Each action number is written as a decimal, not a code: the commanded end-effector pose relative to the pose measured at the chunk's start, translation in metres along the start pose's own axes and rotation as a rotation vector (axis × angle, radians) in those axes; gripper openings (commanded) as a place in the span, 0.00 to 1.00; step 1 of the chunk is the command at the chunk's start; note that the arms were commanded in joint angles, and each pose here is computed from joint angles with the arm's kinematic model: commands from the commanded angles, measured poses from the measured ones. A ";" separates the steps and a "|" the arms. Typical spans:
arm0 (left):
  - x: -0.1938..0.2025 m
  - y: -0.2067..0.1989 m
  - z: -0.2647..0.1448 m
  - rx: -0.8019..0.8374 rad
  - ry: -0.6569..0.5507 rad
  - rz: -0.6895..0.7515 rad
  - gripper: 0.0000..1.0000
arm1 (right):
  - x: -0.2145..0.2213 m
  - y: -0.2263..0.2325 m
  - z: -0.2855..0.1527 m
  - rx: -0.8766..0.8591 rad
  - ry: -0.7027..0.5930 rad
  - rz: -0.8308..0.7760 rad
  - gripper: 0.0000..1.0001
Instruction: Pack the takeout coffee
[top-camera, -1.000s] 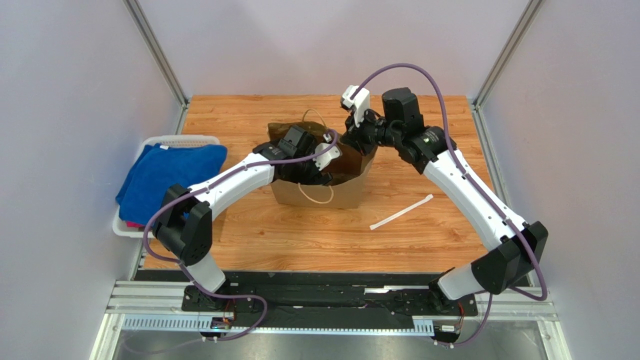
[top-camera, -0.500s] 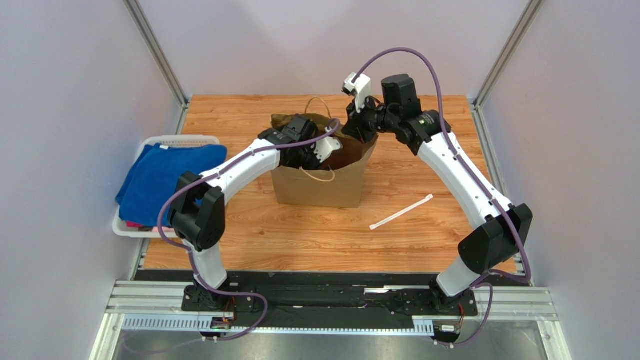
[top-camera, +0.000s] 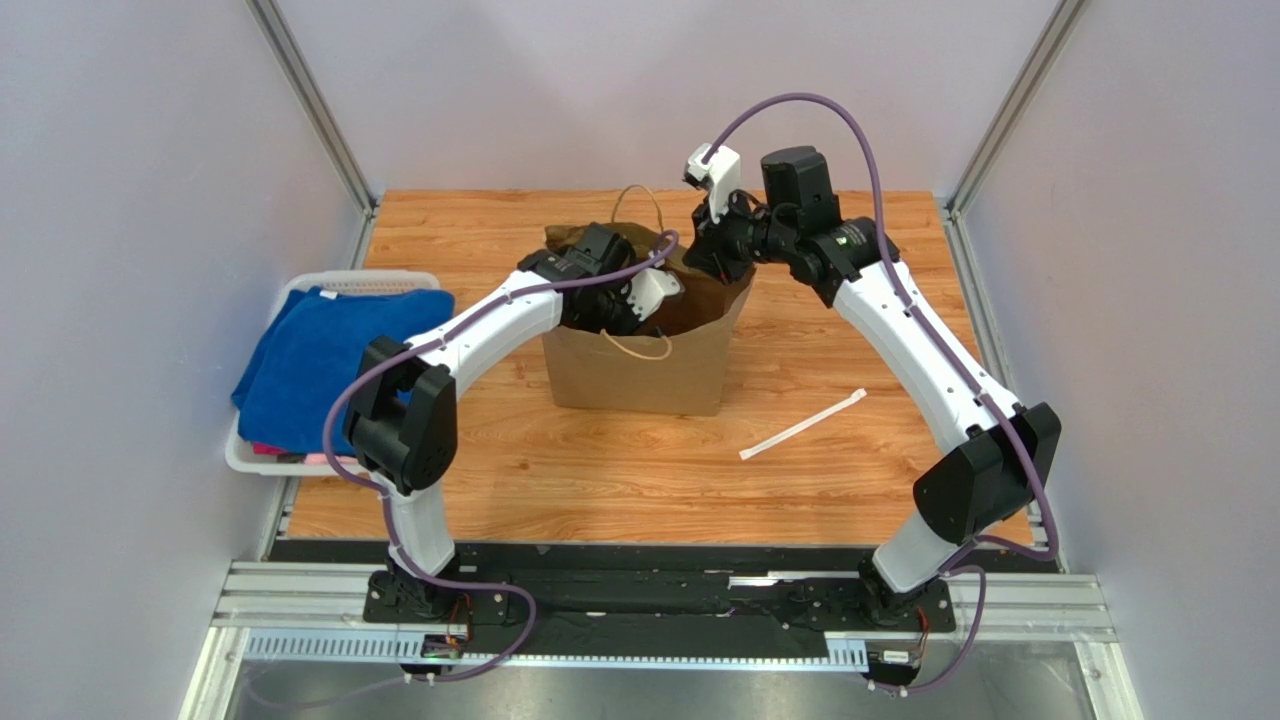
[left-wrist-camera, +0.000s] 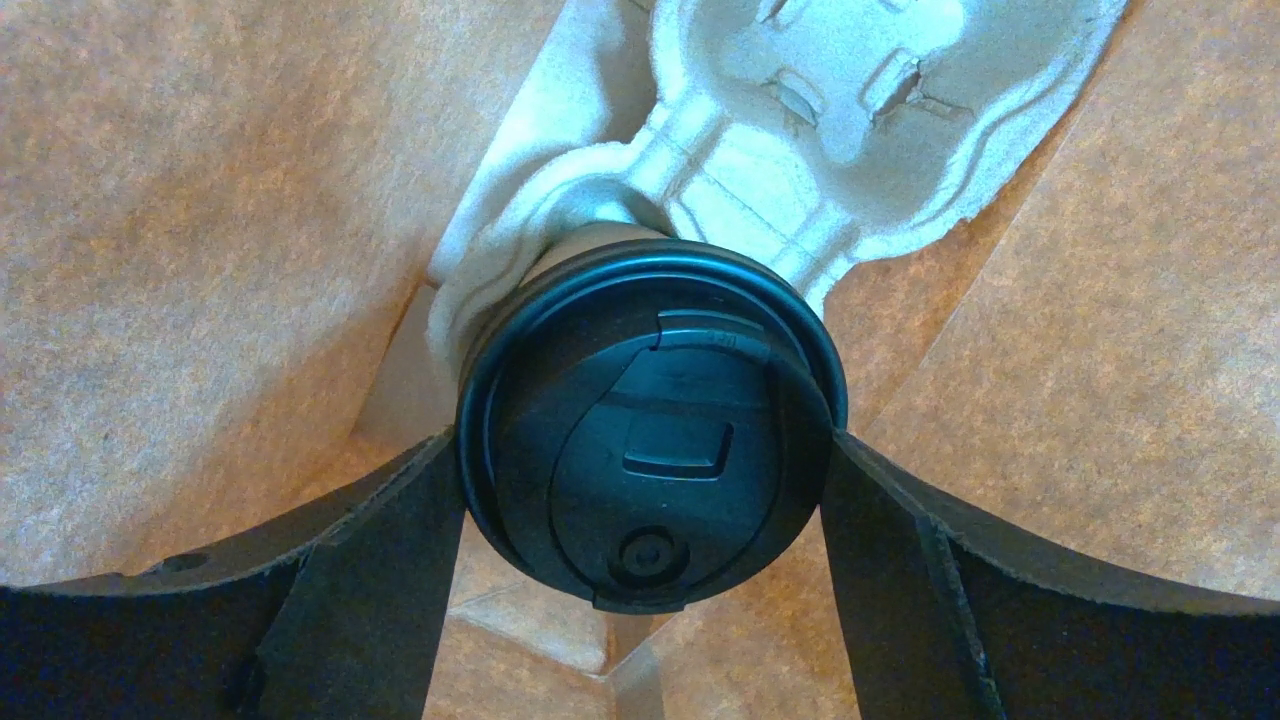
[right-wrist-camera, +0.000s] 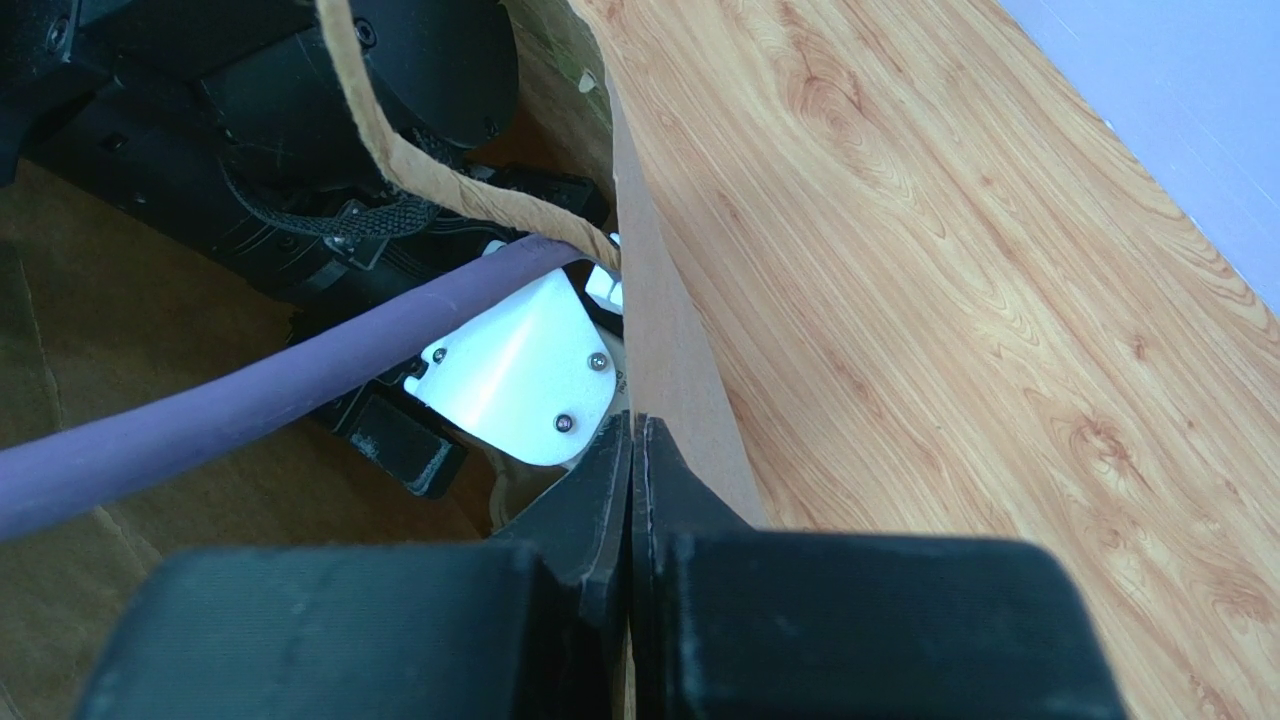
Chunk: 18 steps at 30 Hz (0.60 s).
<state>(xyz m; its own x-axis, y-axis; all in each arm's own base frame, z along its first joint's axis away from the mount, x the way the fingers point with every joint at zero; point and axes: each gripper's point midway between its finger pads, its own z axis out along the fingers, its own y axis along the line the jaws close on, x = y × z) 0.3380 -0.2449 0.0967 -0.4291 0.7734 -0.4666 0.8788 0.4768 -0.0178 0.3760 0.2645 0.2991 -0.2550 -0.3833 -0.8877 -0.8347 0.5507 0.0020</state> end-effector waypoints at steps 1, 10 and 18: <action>0.105 -0.015 0.045 0.068 0.375 -0.071 0.17 | -0.004 -0.001 -0.007 0.006 0.005 -0.013 0.00; 0.066 -0.008 0.028 0.040 0.269 -0.075 0.51 | -0.001 -0.003 -0.012 0.005 0.004 -0.029 0.00; 0.039 -0.016 0.013 0.004 0.205 -0.048 0.93 | -0.002 -0.006 -0.015 0.006 -0.006 -0.027 0.00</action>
<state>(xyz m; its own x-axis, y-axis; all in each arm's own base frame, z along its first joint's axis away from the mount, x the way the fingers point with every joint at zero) 0.3384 -0.2496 0.1062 -0.4312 0.7785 -0.4561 0.8760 0.4824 -0.0048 0.3805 0.2567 0.2986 -0.2440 -0.3921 -0.8870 -0.8346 0.5507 -0.0139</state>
